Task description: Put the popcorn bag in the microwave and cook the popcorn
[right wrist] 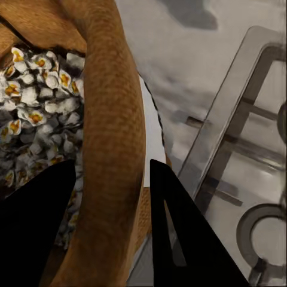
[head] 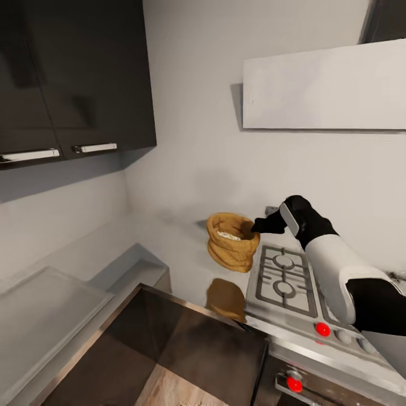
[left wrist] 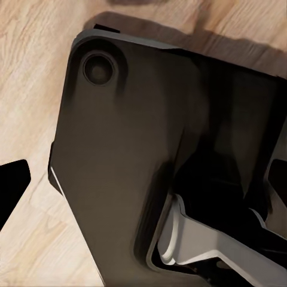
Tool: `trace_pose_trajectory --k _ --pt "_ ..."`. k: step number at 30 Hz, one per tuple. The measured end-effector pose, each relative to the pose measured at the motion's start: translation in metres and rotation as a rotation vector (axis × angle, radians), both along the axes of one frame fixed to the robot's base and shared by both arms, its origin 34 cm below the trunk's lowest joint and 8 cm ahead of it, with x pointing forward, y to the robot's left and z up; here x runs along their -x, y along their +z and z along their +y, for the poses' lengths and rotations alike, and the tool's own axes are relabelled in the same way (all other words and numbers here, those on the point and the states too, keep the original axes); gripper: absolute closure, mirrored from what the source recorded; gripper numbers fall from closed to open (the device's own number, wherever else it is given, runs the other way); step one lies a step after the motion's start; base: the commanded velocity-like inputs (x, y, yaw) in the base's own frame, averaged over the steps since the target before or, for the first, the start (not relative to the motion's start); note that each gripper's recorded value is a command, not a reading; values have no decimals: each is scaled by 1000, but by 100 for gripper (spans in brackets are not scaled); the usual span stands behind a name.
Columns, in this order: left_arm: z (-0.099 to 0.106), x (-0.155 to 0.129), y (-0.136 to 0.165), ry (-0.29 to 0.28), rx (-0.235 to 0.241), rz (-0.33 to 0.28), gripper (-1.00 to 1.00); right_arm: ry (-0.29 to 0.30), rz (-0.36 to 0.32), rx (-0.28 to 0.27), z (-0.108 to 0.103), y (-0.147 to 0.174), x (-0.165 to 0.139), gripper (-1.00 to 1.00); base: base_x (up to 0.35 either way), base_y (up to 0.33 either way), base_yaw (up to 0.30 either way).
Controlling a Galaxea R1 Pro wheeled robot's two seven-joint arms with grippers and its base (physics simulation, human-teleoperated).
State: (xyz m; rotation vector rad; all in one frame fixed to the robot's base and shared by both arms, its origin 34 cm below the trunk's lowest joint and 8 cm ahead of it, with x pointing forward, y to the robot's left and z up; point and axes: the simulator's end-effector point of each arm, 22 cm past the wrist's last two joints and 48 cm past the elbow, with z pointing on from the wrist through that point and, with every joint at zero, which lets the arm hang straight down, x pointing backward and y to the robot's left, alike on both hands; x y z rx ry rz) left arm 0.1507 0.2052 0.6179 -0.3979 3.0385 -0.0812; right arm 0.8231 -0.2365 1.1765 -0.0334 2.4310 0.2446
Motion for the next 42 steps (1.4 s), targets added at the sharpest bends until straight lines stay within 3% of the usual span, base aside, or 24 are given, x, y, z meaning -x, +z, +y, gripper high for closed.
trace_pose_trajectory --k 6,13,34,36,38,41,42 --pt "0 0 0 1 0 -1 -100 -18 -2 9 -13 0 0 100 -25 -5 -159" --pt "0 0 0 1 -1 0 -100 -19 5 14 -13 -5 2 100 -17 -11 -5" --pt "0 0 0 1 -2 1 -100 -11 9 41 -13 -8 2 100 -275 -180 0" --pt "0 0 0 1 -2 1 -100 -36 10 70 -22 -9 2 100 -283 -188 0" --pt "1 0 0 1 -3 1 -100 -107 13 137 -47 -10 1 100 -283 -188 0" --pt "1 0 0 2 -3 1 -100 -163 15 185 -68 -9 2 100 -283 -188 0" --pt "1 0 0 2 -3 1 -100 -178 16 176 -74 -9 2 100 -283 -189 0"
